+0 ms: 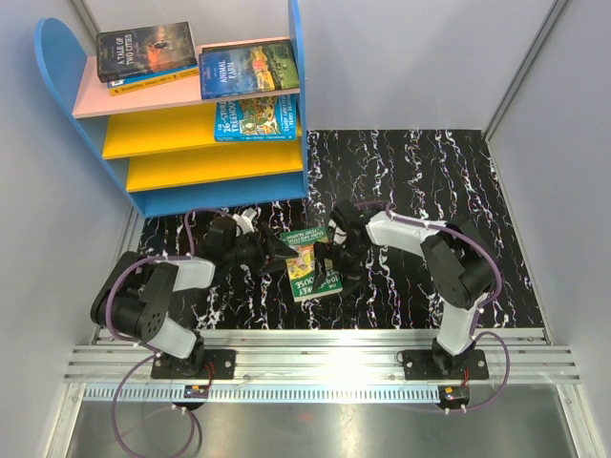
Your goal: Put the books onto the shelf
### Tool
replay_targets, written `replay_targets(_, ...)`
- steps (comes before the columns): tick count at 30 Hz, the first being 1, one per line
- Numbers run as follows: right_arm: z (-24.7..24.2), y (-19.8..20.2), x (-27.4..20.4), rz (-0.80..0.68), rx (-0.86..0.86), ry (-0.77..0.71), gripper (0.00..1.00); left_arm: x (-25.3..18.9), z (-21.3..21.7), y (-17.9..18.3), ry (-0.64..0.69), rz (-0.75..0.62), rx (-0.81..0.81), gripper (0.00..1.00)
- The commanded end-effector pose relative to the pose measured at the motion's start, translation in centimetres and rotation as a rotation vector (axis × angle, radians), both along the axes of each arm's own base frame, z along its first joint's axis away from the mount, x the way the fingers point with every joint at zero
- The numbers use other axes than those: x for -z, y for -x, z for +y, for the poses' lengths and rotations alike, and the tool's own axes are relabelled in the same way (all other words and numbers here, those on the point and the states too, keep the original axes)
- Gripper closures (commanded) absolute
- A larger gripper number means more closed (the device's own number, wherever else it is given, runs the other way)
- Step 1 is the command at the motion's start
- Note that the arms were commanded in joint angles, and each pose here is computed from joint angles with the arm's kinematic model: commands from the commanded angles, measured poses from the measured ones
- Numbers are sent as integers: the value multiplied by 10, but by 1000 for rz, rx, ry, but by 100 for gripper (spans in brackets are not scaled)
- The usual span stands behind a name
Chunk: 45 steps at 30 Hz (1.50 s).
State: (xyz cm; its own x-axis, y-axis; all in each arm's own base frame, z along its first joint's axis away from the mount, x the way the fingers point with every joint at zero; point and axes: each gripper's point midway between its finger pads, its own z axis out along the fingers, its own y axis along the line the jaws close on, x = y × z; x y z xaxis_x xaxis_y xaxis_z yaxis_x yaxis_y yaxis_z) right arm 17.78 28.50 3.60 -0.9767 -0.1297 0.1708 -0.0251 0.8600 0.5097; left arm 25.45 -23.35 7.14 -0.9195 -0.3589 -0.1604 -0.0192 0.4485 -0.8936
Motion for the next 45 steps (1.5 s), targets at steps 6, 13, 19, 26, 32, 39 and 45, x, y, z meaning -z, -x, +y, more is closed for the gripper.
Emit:
replay_targets(6,-46,-38,-23,-199,-114,197,0,-16,-12,-14,24,-59,67,28)
replay_targets(13,-26,-63,-9,-200,-78,103,0,-10,-15,-18,23,-34,72,30)
replay_targets(19,7,-91,-2,-242,-54,-9,0,-7,-18,-21,12,-19,88,30)
replay_targets(26,25,-109,1,-258,-19,-86,0,-11,-25,-25,16,-13,108,34)
replay_targets(32,26,-102,1,-252,3,-129,0,-37,-44,-30,60,-37,138,32)
replay_targets(39,12,-96,10,-225,19,-113,0,-51,-67,-24,163,-48,172,31)
replay_targets(45,-1,-101,2,-234,41,-117,0,-23,-80,-10,99,3,220,35)
